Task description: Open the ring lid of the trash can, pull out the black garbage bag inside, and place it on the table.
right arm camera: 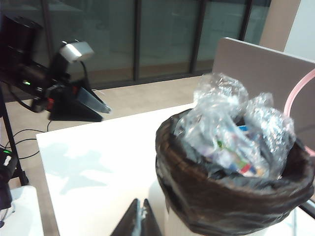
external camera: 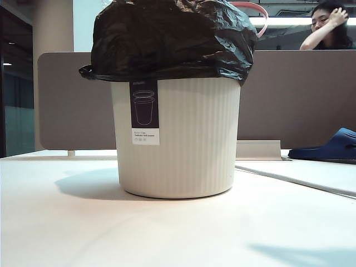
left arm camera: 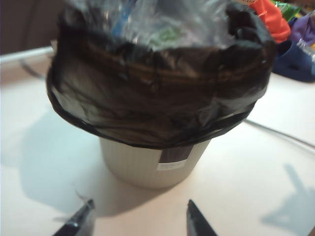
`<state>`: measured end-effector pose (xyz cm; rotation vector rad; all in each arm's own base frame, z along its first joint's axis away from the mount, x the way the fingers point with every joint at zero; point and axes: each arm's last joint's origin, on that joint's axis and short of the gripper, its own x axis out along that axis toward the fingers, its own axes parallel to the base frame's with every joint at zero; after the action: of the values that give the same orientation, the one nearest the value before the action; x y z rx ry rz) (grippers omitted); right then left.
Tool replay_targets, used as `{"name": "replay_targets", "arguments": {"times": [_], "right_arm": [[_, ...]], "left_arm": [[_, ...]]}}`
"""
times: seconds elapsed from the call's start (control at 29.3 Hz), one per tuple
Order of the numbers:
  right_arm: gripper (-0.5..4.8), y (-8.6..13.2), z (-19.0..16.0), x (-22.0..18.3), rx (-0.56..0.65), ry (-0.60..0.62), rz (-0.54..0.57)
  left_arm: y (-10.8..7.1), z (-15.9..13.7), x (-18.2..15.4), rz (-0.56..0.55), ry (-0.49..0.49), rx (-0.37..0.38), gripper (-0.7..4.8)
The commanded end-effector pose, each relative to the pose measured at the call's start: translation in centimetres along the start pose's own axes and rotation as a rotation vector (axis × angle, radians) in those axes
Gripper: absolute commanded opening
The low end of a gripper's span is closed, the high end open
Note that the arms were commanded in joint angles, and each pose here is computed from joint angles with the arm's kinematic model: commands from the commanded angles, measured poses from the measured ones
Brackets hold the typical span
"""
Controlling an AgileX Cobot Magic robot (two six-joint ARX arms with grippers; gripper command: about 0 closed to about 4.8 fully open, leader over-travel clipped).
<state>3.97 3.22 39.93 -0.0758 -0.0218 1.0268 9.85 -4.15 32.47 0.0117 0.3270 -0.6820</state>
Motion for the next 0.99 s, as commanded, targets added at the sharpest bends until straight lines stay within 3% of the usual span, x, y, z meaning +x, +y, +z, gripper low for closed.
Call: {"name": "replay_targets", "arguments": {"times": [0.03,0.24,0.38,0.48,0.61,0.72,0.99], "right_arm": [[-0.04,0.1,-0.9,-0.1,0.023,-0.023,-0.007],[-0.04,-0.3,-3.4,0.5,0.11,-0.037,-0.041],[-0.04,-0.7,-4.9,1.1,0.17,-0.069,-0.038],[-0.04,-1.0,-5.7,1.5,0.197,-0.086,-0.04],[-0.04,-1.4,-6.3,1.9,0.222,-0.105,-0.075],[-0.04,-1.7,-6.8,2.2,0.232,-0.124,-0.078],[-0.04,-2.4,-7.6,2.8,0.267,-0.121,-0.167]], "left_arm": [[0.9,-0.9,1.2,0.015,-0.066,-0.097,2.37],[2.7,-2.3,2.5,0.056,-0.208,-0.302,2.38],[4.0,-3.2,3.1,-0.002,-0.301,-0.439,2.38],[5.1,-4.5,4.3,-0.05,-0.302,-0.529,2.42],[6.4,-5.4,5.8,-0.099,-0.254,-0.595,2.55],[7.1,-5.4,6.9,-0.135,-0.255,-0.632,3.17],[8.9,-5.4,9.2,-0.174,-0.298,-0.771,3.18]]}}
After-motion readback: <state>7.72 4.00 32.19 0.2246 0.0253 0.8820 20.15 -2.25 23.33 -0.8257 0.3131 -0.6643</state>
